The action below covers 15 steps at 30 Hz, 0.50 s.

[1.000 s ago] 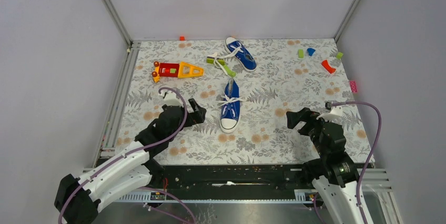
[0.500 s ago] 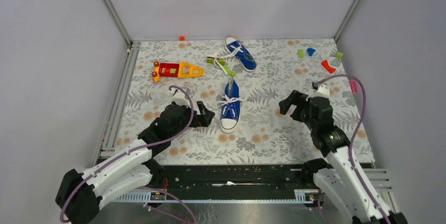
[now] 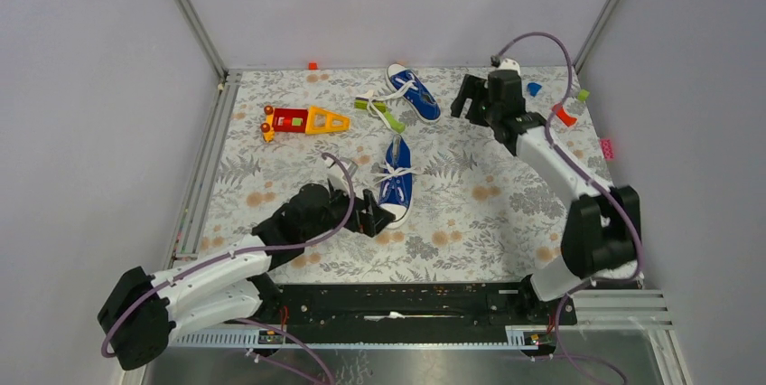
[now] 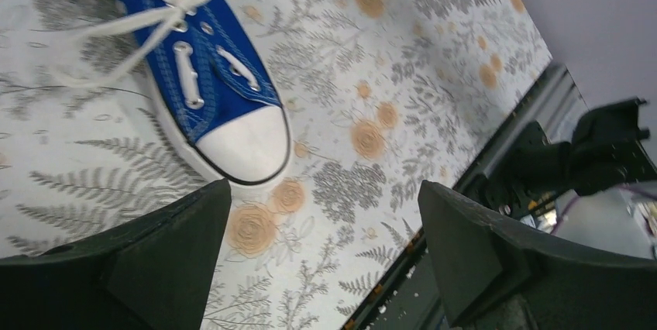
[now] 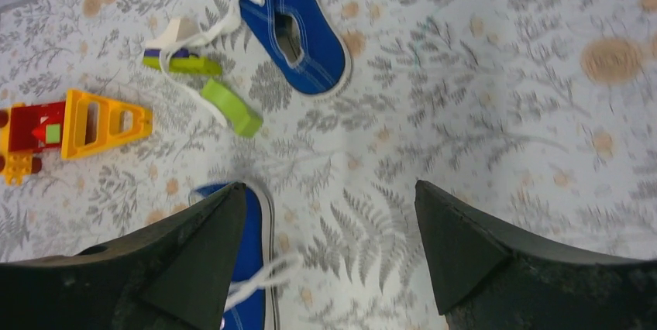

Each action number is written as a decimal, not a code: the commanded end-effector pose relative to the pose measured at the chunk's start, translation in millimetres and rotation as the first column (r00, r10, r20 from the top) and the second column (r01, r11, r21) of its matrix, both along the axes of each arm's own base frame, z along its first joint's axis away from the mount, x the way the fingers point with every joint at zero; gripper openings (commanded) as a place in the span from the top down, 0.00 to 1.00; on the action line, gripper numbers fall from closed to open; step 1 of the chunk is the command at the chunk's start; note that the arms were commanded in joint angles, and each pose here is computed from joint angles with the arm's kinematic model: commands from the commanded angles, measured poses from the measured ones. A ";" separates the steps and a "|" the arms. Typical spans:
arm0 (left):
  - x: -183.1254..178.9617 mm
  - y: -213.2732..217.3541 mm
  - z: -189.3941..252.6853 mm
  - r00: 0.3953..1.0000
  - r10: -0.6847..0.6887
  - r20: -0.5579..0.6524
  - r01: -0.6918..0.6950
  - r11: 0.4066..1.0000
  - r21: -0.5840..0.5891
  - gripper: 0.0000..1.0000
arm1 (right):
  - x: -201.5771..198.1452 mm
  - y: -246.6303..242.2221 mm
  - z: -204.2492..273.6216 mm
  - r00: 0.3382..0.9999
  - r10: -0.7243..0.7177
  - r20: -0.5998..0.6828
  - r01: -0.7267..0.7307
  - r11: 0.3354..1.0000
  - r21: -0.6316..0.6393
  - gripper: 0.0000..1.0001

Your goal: Tie the shoes

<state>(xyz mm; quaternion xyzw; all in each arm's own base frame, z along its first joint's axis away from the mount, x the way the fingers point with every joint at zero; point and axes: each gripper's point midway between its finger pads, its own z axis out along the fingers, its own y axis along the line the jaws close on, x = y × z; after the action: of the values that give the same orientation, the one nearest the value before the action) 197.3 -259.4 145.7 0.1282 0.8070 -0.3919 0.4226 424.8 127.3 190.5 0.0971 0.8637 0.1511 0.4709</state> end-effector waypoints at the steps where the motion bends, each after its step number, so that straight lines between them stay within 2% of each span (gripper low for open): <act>1: -17.2 -32.1 27.9 0.992 -0.118 0.052 0.121 0.990 -0.066 0.02 | 49.3 19.9 -1.4 0.998 0.068 -0.006 -0.069 0.995 -0.071 0.16; 4: -24.1 -45.2 30.3 0.990 -0.138 0.037 0.140 0.988 -0.062 0.02 | 76.5 29.3 -16.6 0.992 0.095 -0.080 -0.105 0.987 -0.122 0.20; 8: -27.6 -60.6 28.5 0.988 -0.157 0.002 0.157 0.986 -0.055 0.02 | 105.0 40.4 -26.7 0.988 0.110 -0.112 -0.128 0.979 -0.161 0.22; 15: -26.6 -78.9 24.5 0.984 -0.172 -0.048 0.169 0.983 -0.066 0.02 | 129.9 54.3 -62.6 0.974 0.117 -0.196 -0.158 0.966 -0.205 0.26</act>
<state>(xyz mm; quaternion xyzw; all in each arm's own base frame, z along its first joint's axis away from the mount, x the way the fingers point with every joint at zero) 163.0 -319.3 140.7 0.1859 0.8149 -0.4204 0.3529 548.1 173.5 132.6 0.0206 0.9096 0.0995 0.4029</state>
